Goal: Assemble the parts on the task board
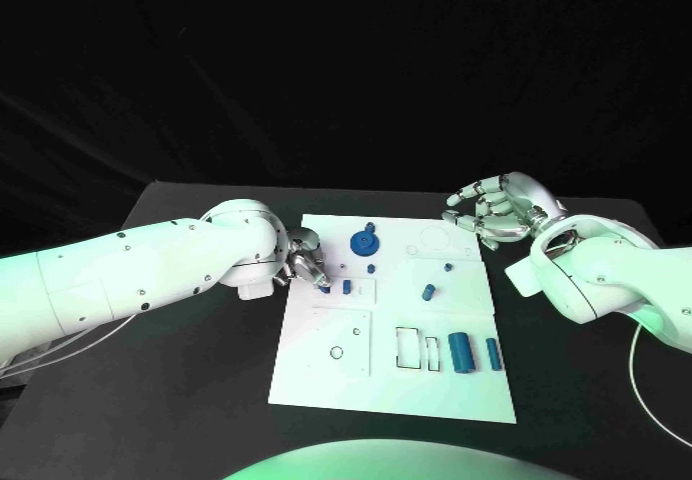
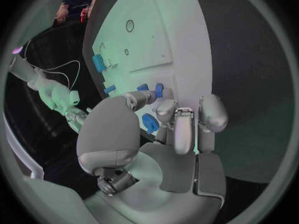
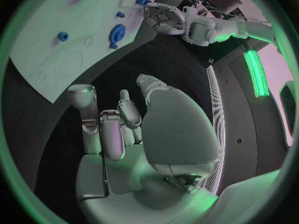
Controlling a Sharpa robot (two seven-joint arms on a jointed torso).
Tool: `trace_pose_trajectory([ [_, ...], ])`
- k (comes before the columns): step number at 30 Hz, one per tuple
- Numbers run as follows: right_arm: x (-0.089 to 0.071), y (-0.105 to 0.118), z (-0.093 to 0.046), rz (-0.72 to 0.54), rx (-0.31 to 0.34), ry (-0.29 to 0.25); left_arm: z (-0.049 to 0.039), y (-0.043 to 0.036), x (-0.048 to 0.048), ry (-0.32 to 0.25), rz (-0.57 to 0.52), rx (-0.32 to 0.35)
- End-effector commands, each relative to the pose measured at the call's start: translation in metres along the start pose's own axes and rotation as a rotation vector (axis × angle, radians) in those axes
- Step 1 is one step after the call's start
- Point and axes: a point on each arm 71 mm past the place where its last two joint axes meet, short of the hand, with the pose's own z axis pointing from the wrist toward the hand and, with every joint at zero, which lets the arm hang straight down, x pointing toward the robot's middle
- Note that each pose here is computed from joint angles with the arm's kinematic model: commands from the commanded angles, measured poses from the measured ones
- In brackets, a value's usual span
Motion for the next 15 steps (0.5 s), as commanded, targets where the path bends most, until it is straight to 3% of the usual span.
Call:
trace_pose_trajectory([
  [1,0.0007,0.0009,-0.0003,-0.005,-0.012,0.005,0.0002,-0.0027,0.0036,0.027,0.021,0.004],
  [15,0.0003,0.0007,-0.0007,-0.005,-0.012,0.005,0.0016,-0.0041,0.0058,0.034,0.023,0.006],
])
